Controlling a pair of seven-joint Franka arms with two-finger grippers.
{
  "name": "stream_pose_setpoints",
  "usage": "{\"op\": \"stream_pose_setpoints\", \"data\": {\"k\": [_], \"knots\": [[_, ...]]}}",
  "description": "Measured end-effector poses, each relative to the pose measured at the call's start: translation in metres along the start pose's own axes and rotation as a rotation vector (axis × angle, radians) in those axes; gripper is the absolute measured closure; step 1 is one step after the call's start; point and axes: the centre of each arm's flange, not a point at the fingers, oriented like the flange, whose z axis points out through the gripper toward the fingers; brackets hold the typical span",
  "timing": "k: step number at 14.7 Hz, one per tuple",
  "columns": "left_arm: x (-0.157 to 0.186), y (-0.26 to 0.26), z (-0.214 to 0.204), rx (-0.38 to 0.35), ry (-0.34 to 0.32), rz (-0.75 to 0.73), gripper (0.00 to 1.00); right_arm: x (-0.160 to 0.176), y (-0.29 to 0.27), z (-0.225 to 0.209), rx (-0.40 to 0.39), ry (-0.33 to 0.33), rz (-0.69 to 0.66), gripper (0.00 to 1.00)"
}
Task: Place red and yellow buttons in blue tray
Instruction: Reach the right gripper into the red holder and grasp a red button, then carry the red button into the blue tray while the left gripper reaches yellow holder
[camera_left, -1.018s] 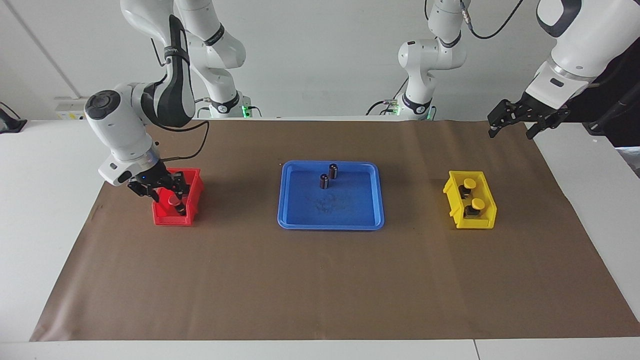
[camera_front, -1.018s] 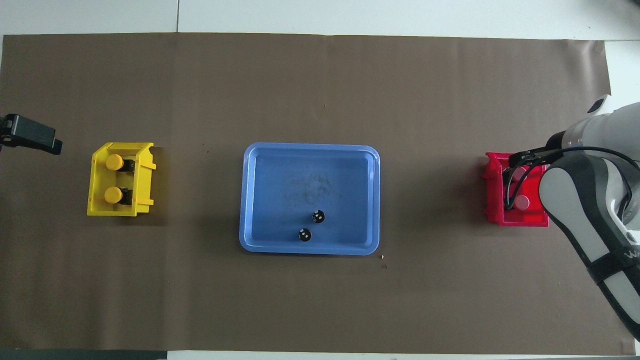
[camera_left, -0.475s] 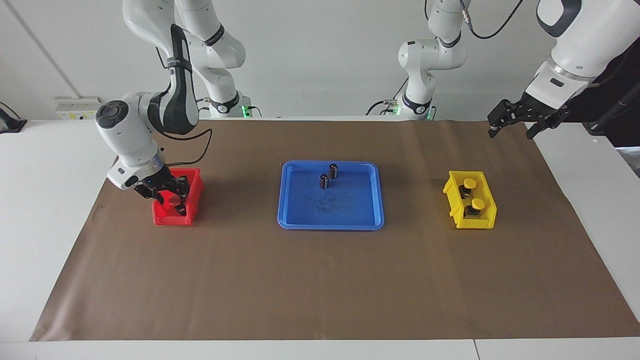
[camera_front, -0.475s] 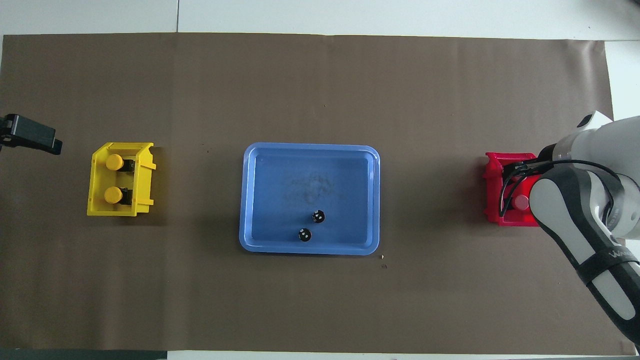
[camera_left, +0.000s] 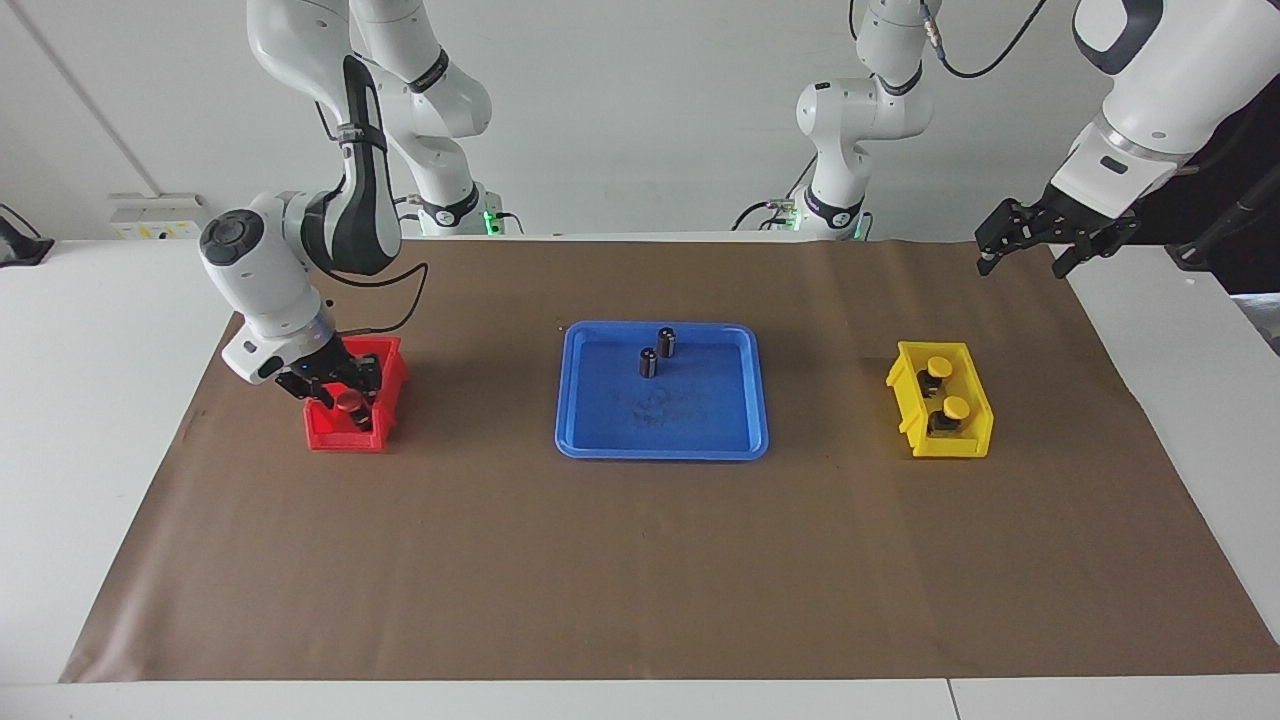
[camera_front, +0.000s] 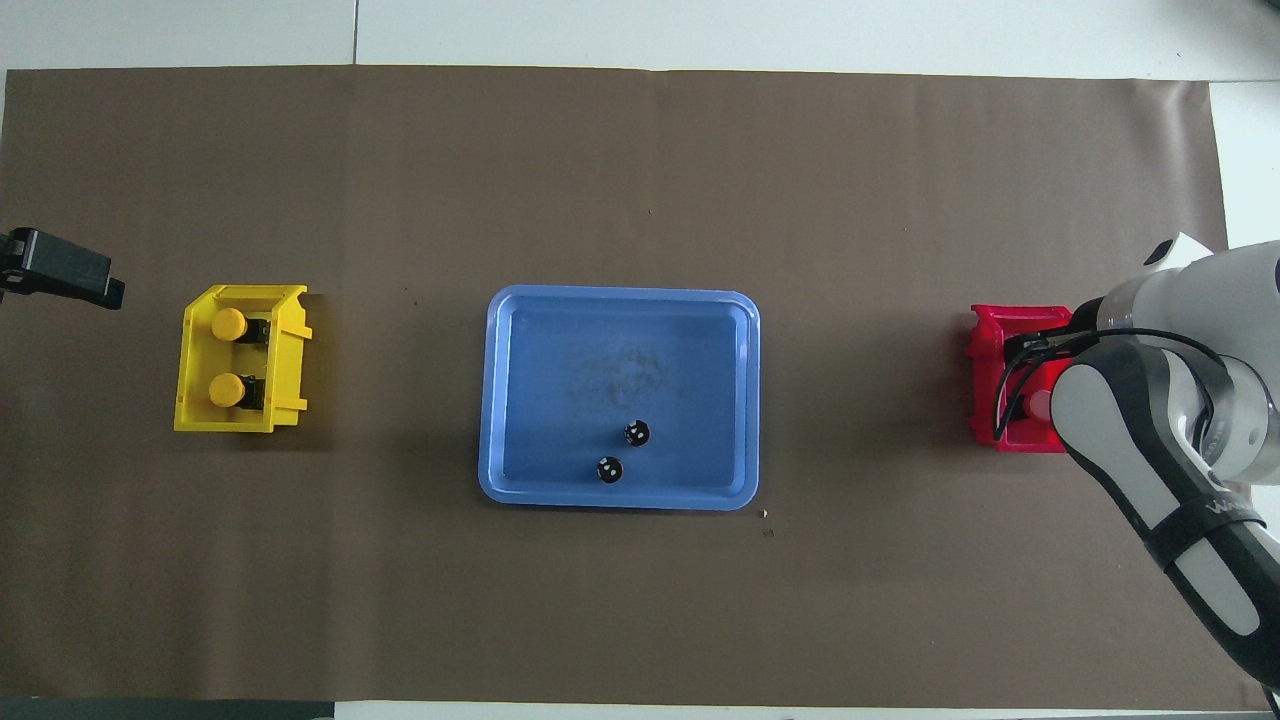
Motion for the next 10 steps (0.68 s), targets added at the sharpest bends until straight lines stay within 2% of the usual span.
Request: {"op": "stream_pose_setpoints", "data": {"k": [1, 4, 6, 8, 10], "knots": [[0.0, 0.0, 0.0, 0.0, 0.0, 0.0, 0.0, 0.0, 0.003, -0.001, 0.0, 0.002, -0.005, 0.59], [0.0, 0.0, 0.0, 0.0, 0.0, 0.0, 0.0, 0.009, 0.002, -0.019, 0.006, -0.021, -0.023, 0.59], [0.0, 0.0, 0.0, 0.0, 0.0, 0.0, 0.0, 0.027, -0.006, -0.055, 0.013, -0.041, -0.046, 0.59], [0.0, 0.0, 0.0, 0.0, 0.0, 0.0, 0.0, 0.047, -0.03, -0.101, 0.017, -0.058, -0.065, 0.59], [0.0, 0.0, 0.0, 0.0, 0.0, 0.0, 0.0, 0.069, -0.079, -0.134, 0.013, -0.063, -0.024, 0.59]]}}
